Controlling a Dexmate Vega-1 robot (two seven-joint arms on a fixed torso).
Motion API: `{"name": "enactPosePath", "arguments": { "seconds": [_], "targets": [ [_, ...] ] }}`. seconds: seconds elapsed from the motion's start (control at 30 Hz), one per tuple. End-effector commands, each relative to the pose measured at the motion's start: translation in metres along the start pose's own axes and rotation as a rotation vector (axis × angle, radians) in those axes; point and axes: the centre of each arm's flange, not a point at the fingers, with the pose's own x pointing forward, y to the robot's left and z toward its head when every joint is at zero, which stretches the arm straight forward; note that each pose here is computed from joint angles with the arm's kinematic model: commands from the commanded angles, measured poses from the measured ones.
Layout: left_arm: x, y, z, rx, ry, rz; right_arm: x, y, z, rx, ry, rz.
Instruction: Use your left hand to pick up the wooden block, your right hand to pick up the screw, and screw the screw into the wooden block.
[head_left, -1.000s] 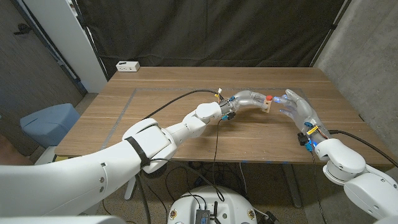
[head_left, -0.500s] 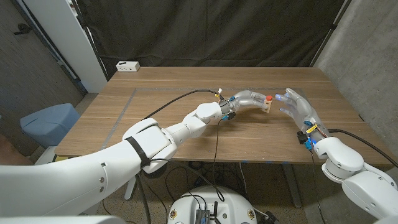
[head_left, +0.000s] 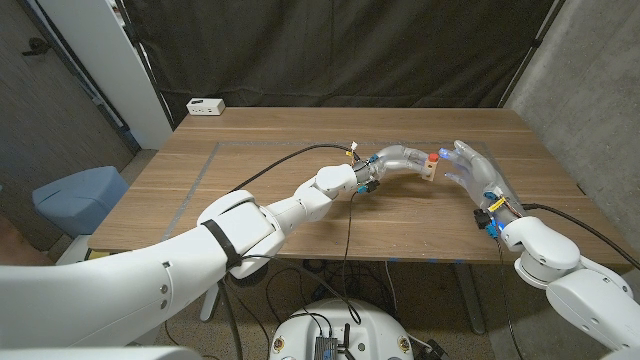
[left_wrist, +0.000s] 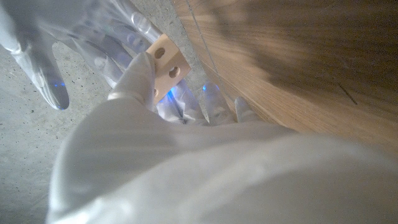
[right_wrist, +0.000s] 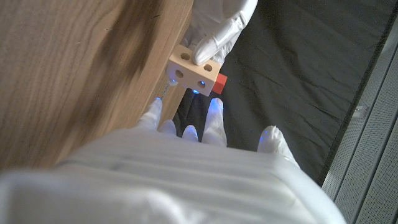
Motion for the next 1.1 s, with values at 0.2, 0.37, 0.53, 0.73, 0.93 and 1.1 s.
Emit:
{"name": "enactPosePath", "arguments": {
  "seconds": [0.2, 0.37, 0.53, 0.73, 0.93, 1.1],
  "targets": [
    [0.0005, 0.0017, 0.0006, 0.001, 0.004, -0.003, 0.0082, 0.0039, -0.002, 0.007, 0.009, 0.038],
    [0.0, 0.0022, 0.0, -0.001, 0.005, -0.001, 0.0088, 0.0043, -0.0019, 0.008, 0.008, 0.04],
    [-0.0002, 0.0026, -0.0006, -0.003, 0.008, 0.001, 0.0091, 0.0044, -0.002, 0.012, 0.006, 0.041],
    [-0.0003, 0.0027, -0.001, -0.005, 0.009, 0.002, 0.0089, 0.0047, -0.0023, 0.014, 0.004, 0.039],
    [-0.0004, 0.0029, -0.002, -0.009, 0.014, 0.002, 0.0078, 0.0046, -0.0022, 0.013, 0.002, 0.028],
    [-0.0002, 0.0035, -0.0023, -0.01, 0.017, 0.004, 0.0079, 0.0046, -0.0027, 0.015, 0.006, 0.026]
  ]
}}
